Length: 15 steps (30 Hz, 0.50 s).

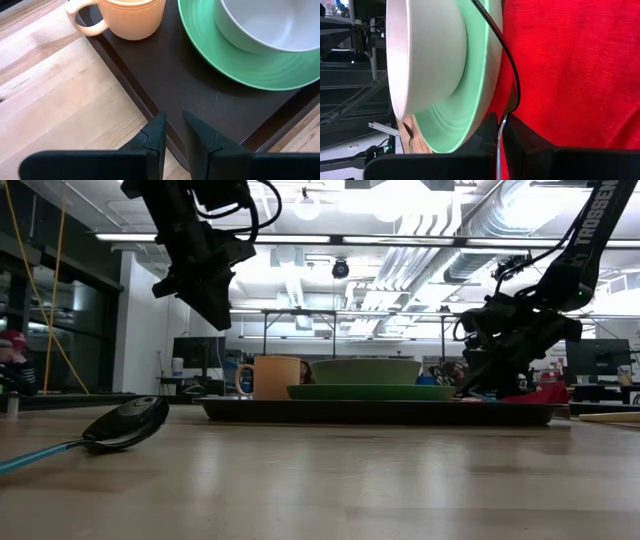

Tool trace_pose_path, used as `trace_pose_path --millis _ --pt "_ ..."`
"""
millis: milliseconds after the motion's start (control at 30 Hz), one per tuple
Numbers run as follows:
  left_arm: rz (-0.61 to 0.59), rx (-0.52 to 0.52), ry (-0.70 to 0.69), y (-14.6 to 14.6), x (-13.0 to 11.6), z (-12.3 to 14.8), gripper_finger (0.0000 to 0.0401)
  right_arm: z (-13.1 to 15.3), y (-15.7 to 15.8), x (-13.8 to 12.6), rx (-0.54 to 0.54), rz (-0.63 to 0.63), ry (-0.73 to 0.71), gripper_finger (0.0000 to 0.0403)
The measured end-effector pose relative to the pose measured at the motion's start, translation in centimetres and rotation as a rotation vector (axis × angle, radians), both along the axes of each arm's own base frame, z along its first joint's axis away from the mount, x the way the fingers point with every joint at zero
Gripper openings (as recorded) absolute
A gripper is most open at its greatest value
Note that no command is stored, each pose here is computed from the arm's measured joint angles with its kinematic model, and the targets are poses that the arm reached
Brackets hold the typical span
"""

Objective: Set up tray
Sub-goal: Put the blue fork on top of the red table napkin on the brown tray

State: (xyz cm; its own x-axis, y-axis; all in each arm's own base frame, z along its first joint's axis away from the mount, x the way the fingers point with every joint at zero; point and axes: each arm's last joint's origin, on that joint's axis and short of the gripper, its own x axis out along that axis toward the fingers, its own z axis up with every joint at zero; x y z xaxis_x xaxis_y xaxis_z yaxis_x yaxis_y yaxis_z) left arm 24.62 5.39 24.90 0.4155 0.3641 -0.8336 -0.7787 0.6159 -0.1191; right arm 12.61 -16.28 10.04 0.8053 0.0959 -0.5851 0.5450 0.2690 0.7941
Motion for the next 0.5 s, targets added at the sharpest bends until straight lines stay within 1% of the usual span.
trace_pose_path --millis 500 --pt "-0.027 -0.011 0.003 -0.06 0.02 -0.02 0.0092 -0.21 0.10 -0.16 0.004 -0.018 0.040 0.0001"
